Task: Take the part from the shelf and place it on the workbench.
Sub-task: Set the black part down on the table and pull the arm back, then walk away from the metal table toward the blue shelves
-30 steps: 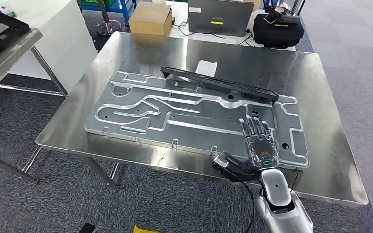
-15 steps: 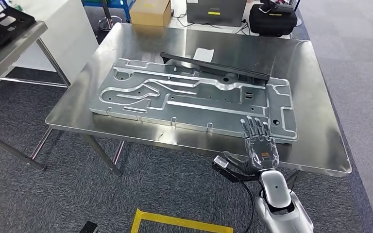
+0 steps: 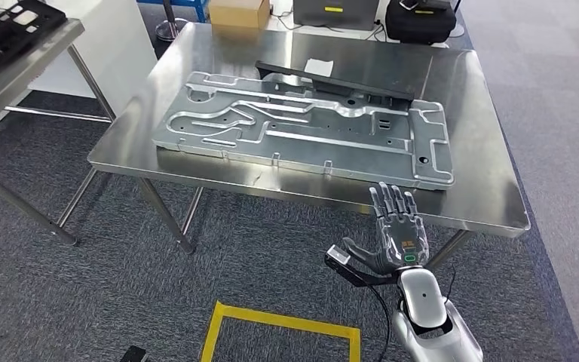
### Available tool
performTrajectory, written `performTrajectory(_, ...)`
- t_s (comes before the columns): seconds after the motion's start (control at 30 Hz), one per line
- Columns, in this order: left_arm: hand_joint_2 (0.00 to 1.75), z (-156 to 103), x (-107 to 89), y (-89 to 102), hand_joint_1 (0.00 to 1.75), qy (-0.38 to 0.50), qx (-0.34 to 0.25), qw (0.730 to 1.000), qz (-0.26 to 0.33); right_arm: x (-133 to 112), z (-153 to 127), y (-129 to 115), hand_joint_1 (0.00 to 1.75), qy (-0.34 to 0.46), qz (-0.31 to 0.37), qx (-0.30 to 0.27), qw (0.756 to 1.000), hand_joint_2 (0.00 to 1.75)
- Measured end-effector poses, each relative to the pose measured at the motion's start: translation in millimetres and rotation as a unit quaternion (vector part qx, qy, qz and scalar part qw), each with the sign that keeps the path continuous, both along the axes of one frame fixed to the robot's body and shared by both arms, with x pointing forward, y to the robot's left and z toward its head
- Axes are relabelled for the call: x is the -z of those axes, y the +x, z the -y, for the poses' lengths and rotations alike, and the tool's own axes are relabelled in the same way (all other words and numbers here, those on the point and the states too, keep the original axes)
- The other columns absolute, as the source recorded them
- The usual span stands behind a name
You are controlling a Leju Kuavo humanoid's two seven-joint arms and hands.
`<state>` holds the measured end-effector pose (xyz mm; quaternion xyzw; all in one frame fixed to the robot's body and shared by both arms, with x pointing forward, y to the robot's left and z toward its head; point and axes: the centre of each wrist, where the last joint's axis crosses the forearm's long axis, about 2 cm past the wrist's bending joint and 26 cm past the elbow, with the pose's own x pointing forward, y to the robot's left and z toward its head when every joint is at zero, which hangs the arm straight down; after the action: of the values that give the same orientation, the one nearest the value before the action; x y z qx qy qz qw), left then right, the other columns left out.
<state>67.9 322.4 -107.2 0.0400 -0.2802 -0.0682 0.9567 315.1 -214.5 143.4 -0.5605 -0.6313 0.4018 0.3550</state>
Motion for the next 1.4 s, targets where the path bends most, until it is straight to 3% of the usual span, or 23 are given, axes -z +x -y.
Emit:
performTrajectory(0.3,0.00,0,0.5,-3.0,0.00,-0.002,-0.005,1.000,0.000,7,3,-18,0.00,0.017,0.011,-0.002,1.000,0.00)
performTrajectory(0.43,0.00,16,-0.8,8.5,0.00,0.000,-0.036,0.999,0.012,14,-3,-43,0.00,0.131,0.016,-0.038,0.990,0.00)
performTrajectory(0.6,0.00,35,-3.9,24.6,0.00,-0.014,-0.084,0.996,0.024,47,0,-83,0.00,0.313,-0.026,-0.049,0.948,0.00)
performTrajectory(0.77,0.00,38,-3.2,21.3,0.00,-0.019,-0.095,0.995,0.026,60,10,-96,0.00,0.333,-0.032,-0.034,0.942,0.00)
performTrajectory(0.93,0.00,38,-2.0,14.9,0.00,-0.025,-0.129,0.991,0.036,107,52,-136,0.00,0.362,-0.074,0.038,0.928,0.00)
performTrajectory(1.17,0.00,37,0.6,0.1,0.00,-0.032,-0.196,0.979,0.042,148,71,-154,0.00,0.402,-0.150,0.080,0.900,0.00)
performTrajectory(1.27,0.00,36,2.0,-8.9,0.00,-0.032,-0.190,0.981,0.028,168,81,-170,0.00,0.457,-0.173,0.121,0.864,0.00)
performTrajectory(1.4,0.00,28,4.6,-29.0,0.00,-0.031,-0.162,0.986,0.007,202,101,-221,0.00,0.547,-0.196,0.209,0.786,0.00)
